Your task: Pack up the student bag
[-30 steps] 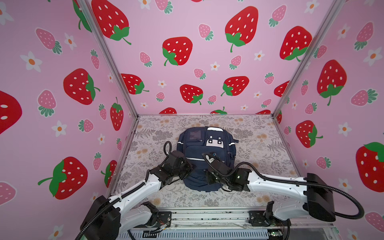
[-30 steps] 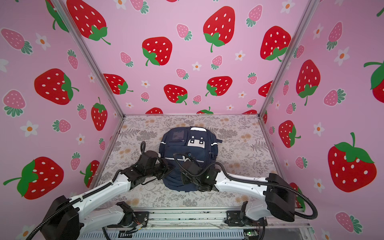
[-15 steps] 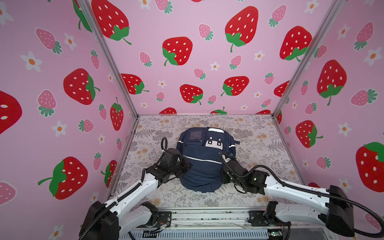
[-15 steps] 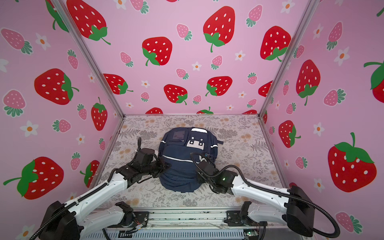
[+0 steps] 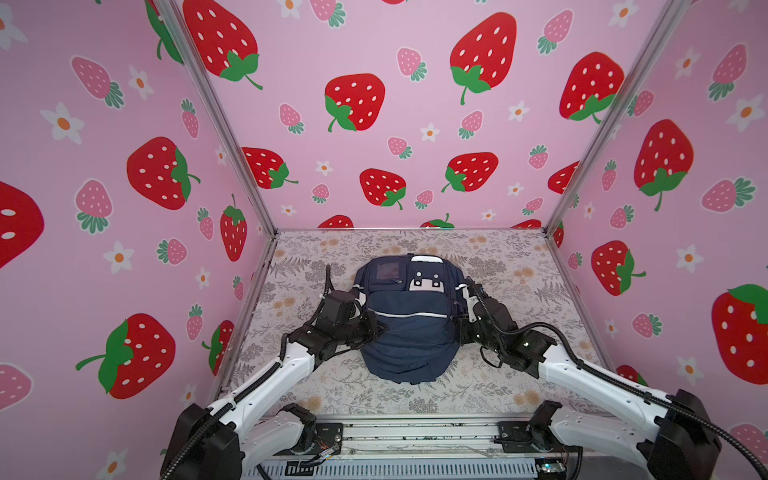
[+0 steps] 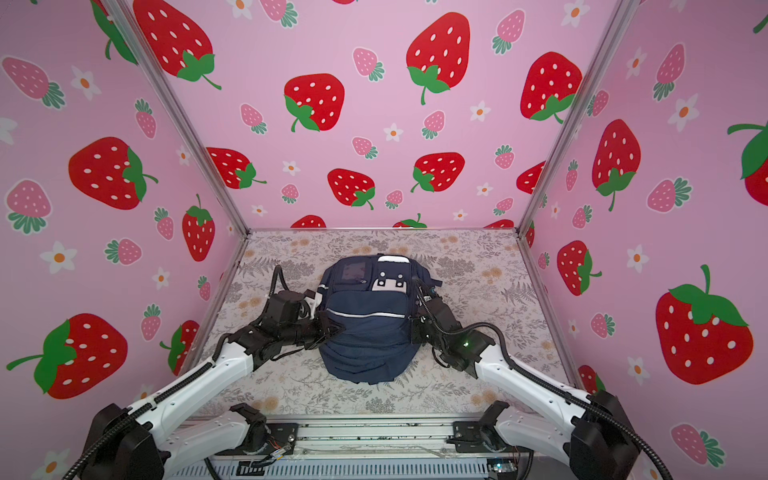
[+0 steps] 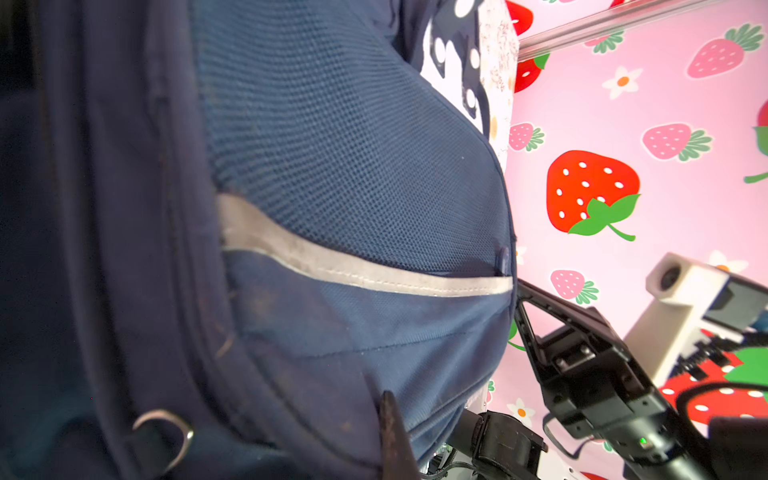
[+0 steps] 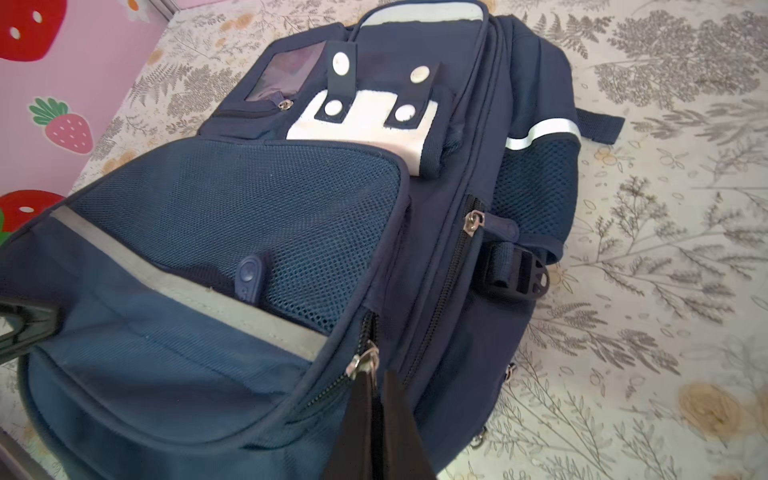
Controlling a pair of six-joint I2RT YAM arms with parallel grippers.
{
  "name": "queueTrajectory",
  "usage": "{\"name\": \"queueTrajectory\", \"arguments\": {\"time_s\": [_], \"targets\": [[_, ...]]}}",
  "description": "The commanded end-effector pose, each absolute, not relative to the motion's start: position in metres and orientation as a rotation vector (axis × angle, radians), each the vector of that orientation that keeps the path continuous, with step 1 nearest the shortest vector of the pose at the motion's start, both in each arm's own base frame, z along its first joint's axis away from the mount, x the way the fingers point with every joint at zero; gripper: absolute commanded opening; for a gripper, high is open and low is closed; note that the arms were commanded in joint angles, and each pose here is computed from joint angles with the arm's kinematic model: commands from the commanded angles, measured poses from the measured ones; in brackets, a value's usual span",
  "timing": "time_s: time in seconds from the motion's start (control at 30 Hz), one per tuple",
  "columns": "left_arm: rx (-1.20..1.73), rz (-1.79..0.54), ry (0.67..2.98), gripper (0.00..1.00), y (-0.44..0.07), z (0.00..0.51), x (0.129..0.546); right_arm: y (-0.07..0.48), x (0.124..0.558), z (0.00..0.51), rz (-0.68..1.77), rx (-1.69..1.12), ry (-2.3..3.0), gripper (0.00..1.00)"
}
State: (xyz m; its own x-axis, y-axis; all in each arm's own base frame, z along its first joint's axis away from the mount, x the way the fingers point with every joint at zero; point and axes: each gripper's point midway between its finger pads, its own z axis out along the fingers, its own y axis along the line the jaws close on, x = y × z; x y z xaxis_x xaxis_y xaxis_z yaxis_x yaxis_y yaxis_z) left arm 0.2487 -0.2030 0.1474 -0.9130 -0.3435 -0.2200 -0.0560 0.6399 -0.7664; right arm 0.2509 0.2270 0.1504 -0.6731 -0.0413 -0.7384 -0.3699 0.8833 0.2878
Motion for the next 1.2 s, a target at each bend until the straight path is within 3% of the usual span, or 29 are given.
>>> {"name": "queueTrajectory", "arguments": {"time_s": [0.0,0.3,0.47,0.5,0.57,0.73,0.93,1.17], "targets": [[-0.346,-1.005,2.613,0.00,-0.168,0.126,0.234,0.151,0.299,0.144,0.158,-0.055,2.191,0.00],[-0.360,-1.027,2.621,0.00,-0.160,0.118,0.242,0.153,0.283,0.131,0.241,-0.075,2.240,0.00],[-0.450,-1.053,2.609,0.01,-0.160,0.121,0.251,0.180,0.262,0.130,0.456,-0.177,2.272,0.00],[-0.468,-1.079,2.593,0.17,-0.164,0.125,0.251,0.187,0.258,0.129,0.490,-0.208,2.281,0.00],[-0.484,-1.080,2.565,0.35,-0.170,0.135,0.250,0.193,0.253,0.127,0.503,-0.232,2.290,0.00],[-0.407,-1.104,2.548,0.55,-0.208,0.154,0.230,0.200,0.250,0.128,0.530,-0.246,2.291,0.00],[-0.371,-1.202,2.543,0.62,-0.256,0.159,0.213,0.203,0.249,0.127,0.545,-0.257,2.297,0.00],[-0.432,-1.265,2.487,0.66,-0.280,0.165,0.233,0.217,0.238,0.133,0.621,-0.286,2.283,0.00]]}}
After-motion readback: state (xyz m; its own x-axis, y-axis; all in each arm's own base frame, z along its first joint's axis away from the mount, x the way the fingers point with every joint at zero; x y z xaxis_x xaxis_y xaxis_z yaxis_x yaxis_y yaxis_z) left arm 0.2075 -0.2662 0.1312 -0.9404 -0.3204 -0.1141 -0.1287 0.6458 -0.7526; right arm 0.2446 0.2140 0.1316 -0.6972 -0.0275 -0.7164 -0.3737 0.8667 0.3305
